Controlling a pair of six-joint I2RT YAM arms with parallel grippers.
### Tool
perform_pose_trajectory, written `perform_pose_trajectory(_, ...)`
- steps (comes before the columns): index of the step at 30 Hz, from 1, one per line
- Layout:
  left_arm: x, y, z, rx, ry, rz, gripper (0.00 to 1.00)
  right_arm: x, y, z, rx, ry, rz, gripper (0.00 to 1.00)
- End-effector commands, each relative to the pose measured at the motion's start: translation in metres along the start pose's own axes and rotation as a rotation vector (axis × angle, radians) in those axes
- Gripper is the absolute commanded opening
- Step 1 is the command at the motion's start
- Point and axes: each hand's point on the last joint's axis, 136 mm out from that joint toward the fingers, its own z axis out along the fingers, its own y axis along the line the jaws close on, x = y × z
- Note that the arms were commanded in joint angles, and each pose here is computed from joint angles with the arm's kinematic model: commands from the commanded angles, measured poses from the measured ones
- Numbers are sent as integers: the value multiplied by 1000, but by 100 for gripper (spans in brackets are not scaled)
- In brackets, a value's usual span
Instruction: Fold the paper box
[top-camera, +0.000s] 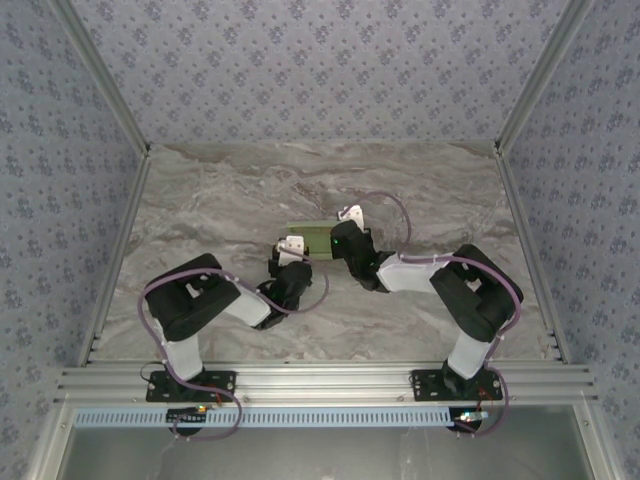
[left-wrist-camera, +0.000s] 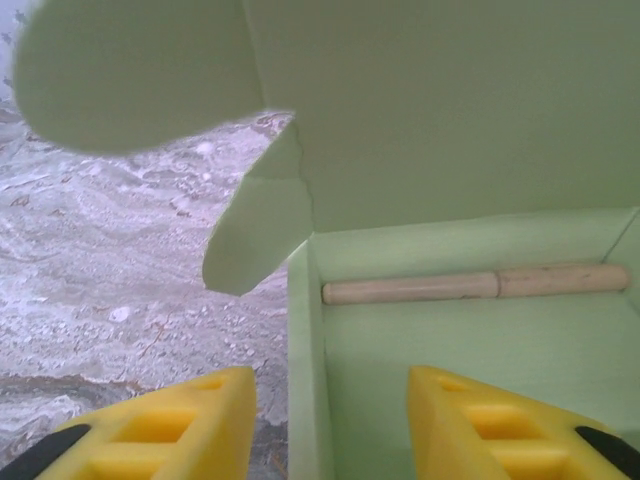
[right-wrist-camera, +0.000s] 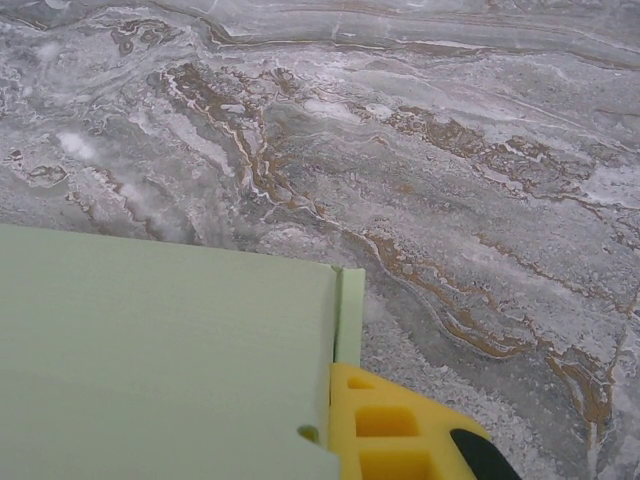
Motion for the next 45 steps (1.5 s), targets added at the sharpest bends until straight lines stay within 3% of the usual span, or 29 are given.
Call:
perform_pose_trajectory(1,-6,-3,-7,46,24,-16,47,30,-10,-2,46,108,-63,0)
perform_pose_trajectory(10,-27,13,-33,166,123,-81,51,25,-12,-3,59,103,-82,0)
perform_pose_trajectory(17,-77,45,-48,267,189,-203,51,23,-11,-3,57,98,-91,0)
perform_pose_trajectory(22,-106,67,-37,282,209,-329,53,23,-11,-3,52,96,-92,0)
perform_pose_trajectory(26,-88,87,-20,233,283,-356,52,22,-11,-3,53,99,-93,0)
perform_pose_trajectory(29,-68,81,-17,371,297,-322,58,22,-12,-3,52,103,-98,0)
perform_pose_trajectory(34,-49,55,-14,587,324,-132,65,17,-11,0,22,133,-110,0)
perform_pose_trajectory(45,-32,44,37,576,315,-9,68,6,-7,6,-35,187,-133,0)
